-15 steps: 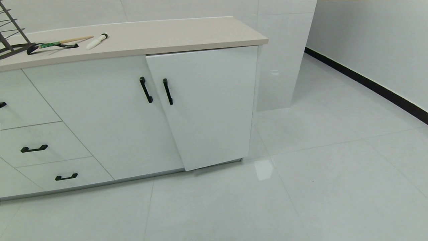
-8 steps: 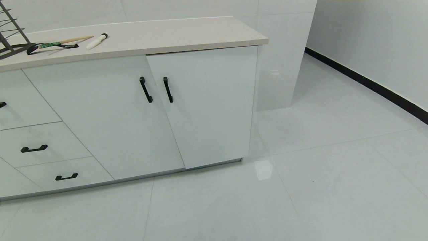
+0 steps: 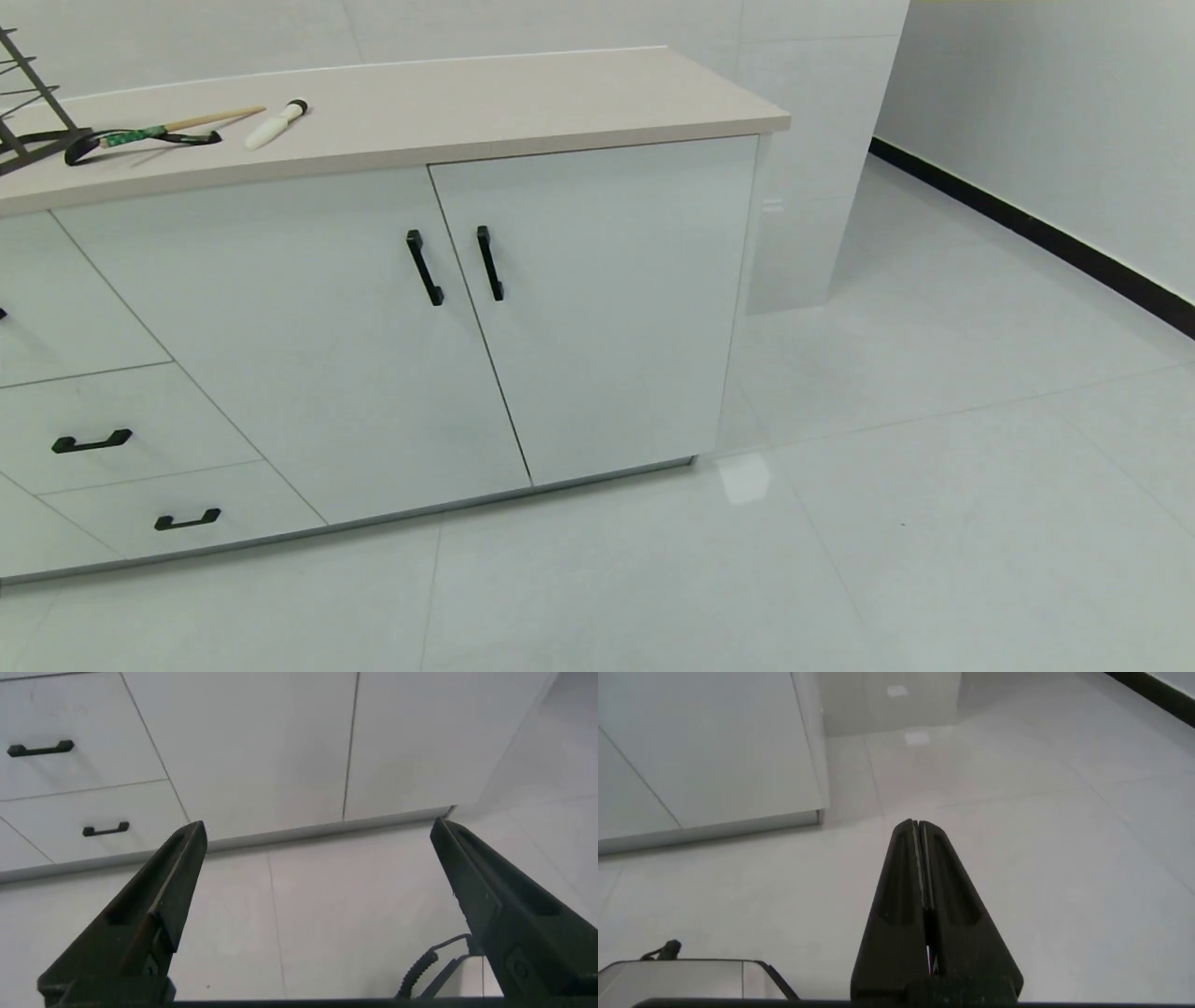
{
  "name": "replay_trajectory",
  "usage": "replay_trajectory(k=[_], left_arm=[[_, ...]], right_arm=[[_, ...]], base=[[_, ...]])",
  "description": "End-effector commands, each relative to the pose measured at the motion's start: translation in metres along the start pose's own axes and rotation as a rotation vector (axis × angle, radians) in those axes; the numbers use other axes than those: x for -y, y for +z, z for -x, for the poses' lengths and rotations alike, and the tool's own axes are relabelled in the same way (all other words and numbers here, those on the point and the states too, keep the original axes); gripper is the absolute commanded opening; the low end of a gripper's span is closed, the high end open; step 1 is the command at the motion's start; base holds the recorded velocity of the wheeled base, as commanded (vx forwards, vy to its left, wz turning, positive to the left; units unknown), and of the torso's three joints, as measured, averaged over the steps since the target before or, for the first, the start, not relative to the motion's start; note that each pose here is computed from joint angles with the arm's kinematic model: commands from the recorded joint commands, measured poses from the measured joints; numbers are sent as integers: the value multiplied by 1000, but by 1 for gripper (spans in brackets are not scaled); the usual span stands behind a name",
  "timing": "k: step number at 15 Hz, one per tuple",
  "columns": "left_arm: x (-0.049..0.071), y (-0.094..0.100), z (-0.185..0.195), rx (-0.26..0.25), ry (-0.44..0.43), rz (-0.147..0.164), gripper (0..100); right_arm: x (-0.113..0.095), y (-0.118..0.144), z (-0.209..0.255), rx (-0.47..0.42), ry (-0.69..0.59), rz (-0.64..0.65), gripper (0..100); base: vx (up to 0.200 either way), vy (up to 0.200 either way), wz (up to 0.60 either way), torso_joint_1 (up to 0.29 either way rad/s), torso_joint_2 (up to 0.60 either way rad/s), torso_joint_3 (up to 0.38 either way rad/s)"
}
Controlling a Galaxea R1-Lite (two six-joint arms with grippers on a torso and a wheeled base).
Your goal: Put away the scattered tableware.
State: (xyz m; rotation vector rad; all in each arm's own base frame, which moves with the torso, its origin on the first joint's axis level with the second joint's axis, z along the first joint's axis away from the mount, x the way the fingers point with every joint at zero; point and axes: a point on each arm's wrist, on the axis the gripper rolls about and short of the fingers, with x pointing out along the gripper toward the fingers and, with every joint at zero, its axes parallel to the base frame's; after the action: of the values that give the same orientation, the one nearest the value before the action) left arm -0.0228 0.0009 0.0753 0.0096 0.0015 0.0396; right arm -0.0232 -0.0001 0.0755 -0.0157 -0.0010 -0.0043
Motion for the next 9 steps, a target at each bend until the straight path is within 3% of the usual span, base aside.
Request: replay_trajectory(k=[1, 3, 6, 9], left_arm=[[0, 0, 0, 0, 0, 0, 100], [0, 0, 0, 0, 0, 2, 100], [0, 0, 0, 0, 0, 2, 100], [0, 0, 0, 0, 0, 3, 100]], right_arm=[[0, 0, 0, -4, 0, 3, 0], [0, 0, 0, -7, 0, 3, 0], [0, 0, 0, -7, 0, 9, 0], [0, 0, 0, -7, 0, 7, 0]], base=[[0, 200, 0, 7, 2, 2], [0, 200, 0, 2, 0, 5], [0, 200, 600, 2, 1, 4], [0, 0, 600, 2, 1, 2]])
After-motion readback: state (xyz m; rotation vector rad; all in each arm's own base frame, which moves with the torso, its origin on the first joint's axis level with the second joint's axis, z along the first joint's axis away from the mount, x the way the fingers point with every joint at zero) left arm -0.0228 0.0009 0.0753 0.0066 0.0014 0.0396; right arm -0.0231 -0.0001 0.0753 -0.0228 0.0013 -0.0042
